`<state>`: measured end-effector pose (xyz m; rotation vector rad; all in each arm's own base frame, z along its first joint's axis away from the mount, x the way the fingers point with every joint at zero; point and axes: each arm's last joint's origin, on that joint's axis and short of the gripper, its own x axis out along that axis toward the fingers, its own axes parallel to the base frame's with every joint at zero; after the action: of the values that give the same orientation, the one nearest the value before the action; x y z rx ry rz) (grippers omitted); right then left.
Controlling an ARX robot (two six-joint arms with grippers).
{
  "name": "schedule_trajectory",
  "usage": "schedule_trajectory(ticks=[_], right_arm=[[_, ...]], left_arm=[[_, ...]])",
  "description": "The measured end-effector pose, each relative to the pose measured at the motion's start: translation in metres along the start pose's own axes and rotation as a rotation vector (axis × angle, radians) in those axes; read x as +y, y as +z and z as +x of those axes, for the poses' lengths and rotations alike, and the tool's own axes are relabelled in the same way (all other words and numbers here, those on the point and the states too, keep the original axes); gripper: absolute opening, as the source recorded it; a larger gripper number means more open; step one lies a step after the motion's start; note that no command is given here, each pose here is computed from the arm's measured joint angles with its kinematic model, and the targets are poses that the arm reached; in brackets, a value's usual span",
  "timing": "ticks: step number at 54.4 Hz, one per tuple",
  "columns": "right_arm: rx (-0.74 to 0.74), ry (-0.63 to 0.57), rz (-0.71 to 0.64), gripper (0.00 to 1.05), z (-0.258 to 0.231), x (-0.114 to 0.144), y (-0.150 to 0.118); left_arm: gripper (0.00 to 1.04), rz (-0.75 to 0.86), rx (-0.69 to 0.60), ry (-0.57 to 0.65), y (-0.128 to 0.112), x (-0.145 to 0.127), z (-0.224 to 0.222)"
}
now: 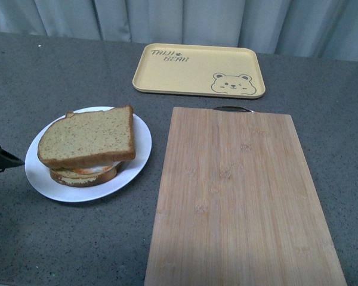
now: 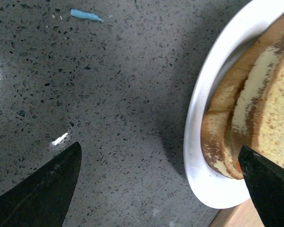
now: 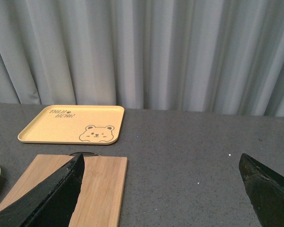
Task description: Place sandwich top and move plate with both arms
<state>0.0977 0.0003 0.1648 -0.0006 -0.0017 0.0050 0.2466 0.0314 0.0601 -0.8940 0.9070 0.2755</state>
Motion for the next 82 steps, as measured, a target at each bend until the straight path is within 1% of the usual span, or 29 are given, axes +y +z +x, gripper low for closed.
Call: schedule_trajectory(ticks=[6, 13, 18, 26, 36, 39, 46, 53, 62, 74, 79, 82], right_arm=[[0.0, 0.0, 0.0, 0.95, 0.0, 0.0, 0.0], [0.0, 0.0, 0.0, 0.95, 0.0, 0.0, 0.0], [0.0, 0.0, 0.0, 0.95, 0.0, 0.0, 0.0], [0.0, 0.0, 0.0, 0.95, 0.0, 0.0, 0.0], [0.0, 0.0, 0.0, 0.95, 0.0, 0.0, 0.0], [0.0, 0.0, 0.0, 0.95, 0.0, 0.0, 0.0], [0.0, 0.0, 0.0, 0.95, 0.0, 0.0, 0.0], [0.0, 0.0, 0.0, 0.95, 0.0, 0.0, 0.0], [0.0, 0.0, 0.0, 0.95, 0.0, 0.0, 0.0], [0.0, 0.0, 0.0, 0.95, 0.0, 0.0, 0.0], [0.0, 0.0, 0.0, 0.95, 0.0, 0.0, 0.0], [0.0, 0.0, 0.0, 0.95, 0.0, 0.0, 0.0]], left_arm=[[0.98, -0.003, 0.018, 0.01, 0.001, 0.001, 0.006], [0.98, 0.005, 0.041, 0.013, 0.007, -0.004, 0.017], [0.79, 0.011, 0.075, 0.027, 0.009, -0.007, 0.024], [0.58, 0.01, 0.107, 0.051, 0.014, -0.01, 0.033], [0.31, 0.011, 0.116, 0.009, 0.022, -0.021, 0.045], [0.2, 0.005, 0.124, -0.016, 0.024, -0.025, 0.05], [0.06, 0.001, 0.147, -0.082, 0.026, -0.031, 0.053], [0.05, 0.004, 0.149, -0.121, 0.028, -0.035, 0.053], [0.05, -0.01, 0.147, -0.185, 0.026, -0.029, 0.05], [0.04, -0.038, 0.131, -0.322, 0.017, -0.017, 0.039], [0.04, -0.06, 0.092, -0.408, 0.018, -0.013, 0.034], [0.04, -0.083, 0.075, -0.437, 0.019, -0.012, 0.032]])
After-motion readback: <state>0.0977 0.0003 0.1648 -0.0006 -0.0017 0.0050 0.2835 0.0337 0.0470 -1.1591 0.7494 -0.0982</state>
